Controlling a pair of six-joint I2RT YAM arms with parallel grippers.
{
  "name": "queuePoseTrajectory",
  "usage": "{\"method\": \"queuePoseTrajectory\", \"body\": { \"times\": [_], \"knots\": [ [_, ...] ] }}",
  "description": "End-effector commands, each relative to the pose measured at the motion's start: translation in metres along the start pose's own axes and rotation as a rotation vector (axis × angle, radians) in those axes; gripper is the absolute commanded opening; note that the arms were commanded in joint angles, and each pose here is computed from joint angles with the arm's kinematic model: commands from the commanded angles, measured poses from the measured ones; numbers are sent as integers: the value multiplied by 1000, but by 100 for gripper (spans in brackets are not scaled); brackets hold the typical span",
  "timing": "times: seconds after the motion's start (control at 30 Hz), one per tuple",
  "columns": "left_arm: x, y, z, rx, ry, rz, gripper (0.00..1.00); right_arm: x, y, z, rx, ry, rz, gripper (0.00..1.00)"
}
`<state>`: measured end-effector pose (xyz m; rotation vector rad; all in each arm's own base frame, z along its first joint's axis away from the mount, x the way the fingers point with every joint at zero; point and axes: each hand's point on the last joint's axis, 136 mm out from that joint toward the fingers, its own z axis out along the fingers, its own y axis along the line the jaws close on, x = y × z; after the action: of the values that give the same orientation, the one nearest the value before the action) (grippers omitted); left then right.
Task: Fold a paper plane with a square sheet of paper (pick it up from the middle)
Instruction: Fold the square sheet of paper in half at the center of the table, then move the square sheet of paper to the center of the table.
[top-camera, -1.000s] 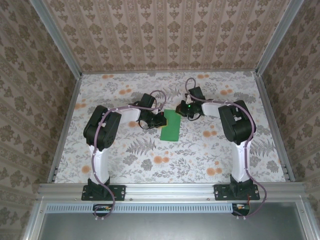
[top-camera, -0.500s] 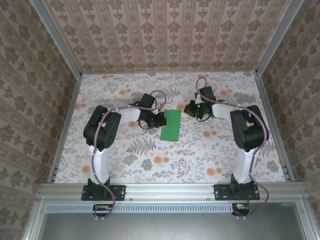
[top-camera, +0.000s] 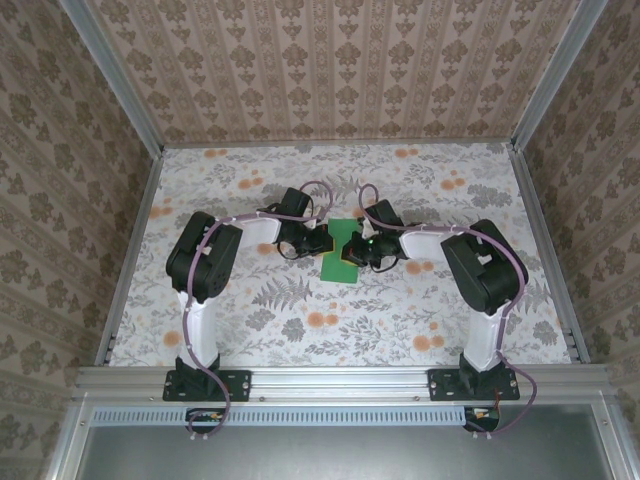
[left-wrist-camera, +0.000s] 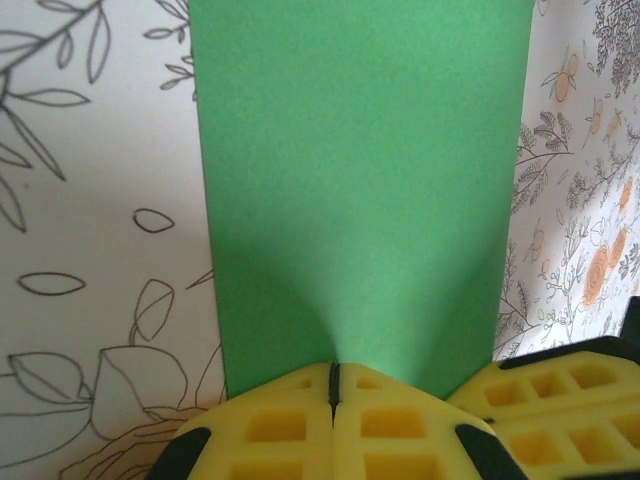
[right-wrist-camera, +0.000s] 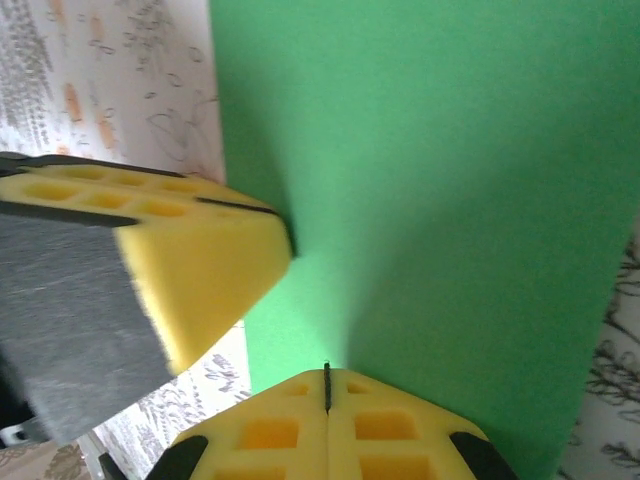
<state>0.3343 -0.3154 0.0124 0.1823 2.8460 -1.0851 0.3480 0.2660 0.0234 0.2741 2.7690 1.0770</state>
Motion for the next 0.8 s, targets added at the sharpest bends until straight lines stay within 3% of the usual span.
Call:
{"method": "queuePoseTrajectory", "body": {
  "times": [0.0,0.47,0.77],
  "knots": [
    [95,118,16,-407,242,-217,0,17,-19,1,54,57,13,0],
    [90,119,15,-397,231,-220,0,78,-66,-37,127,154,-5,0],
    [75,96,-18,-362,110,-220,0,28,-9,-61,26,13,-66,0]
  ]
}}
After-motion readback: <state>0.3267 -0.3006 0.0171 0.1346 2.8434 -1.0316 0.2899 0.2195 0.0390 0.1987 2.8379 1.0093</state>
